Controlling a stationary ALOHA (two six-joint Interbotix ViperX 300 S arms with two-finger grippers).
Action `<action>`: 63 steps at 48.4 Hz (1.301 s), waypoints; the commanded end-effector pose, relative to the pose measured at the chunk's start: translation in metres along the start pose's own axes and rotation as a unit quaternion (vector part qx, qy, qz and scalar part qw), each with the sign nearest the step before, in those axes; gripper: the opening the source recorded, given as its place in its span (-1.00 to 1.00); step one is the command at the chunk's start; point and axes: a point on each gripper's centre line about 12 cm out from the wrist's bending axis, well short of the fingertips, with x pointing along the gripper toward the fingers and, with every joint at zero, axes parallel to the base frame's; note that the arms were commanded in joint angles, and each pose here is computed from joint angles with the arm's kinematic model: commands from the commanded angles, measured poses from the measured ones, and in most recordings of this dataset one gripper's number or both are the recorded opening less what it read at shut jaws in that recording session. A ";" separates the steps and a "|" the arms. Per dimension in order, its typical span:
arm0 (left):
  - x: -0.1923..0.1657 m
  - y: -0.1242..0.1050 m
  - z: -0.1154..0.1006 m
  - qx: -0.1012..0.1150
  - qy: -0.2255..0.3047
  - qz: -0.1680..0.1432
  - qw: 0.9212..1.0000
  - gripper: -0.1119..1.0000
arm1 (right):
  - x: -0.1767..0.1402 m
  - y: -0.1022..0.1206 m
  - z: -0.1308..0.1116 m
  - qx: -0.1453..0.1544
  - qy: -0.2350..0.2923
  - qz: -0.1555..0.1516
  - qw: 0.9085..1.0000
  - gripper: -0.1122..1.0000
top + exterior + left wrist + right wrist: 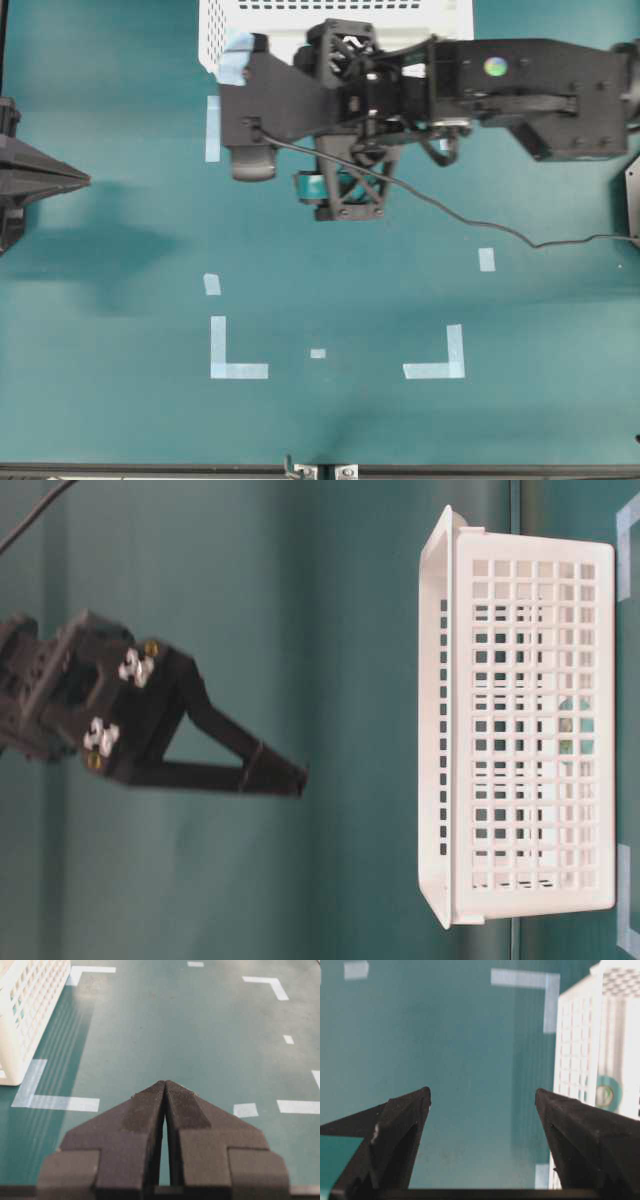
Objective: Put the tape into the white basket.
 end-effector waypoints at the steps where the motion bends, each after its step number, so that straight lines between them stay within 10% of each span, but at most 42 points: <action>1: 0.000 0.000 0.005 0.001 -0.004 0.001 1.000 -0.99 | -0.026 -0.002 0.001 0.002 -0.031 0.002 1.000 0.80; 29: 0.000 0.000 0.005 0.001 -0.005 0.001 1.000 -0.99 | -0.069 -0.008 -0.057 -0.019 -0.228 0.019 0.973 0.80; 63: 0.000 0.000 0.005 0.001 -0.003 0.001 1.000 -0.99 | -0.088 -0.014 -0.152 0.015 -0.315 0.049 0.948 0.80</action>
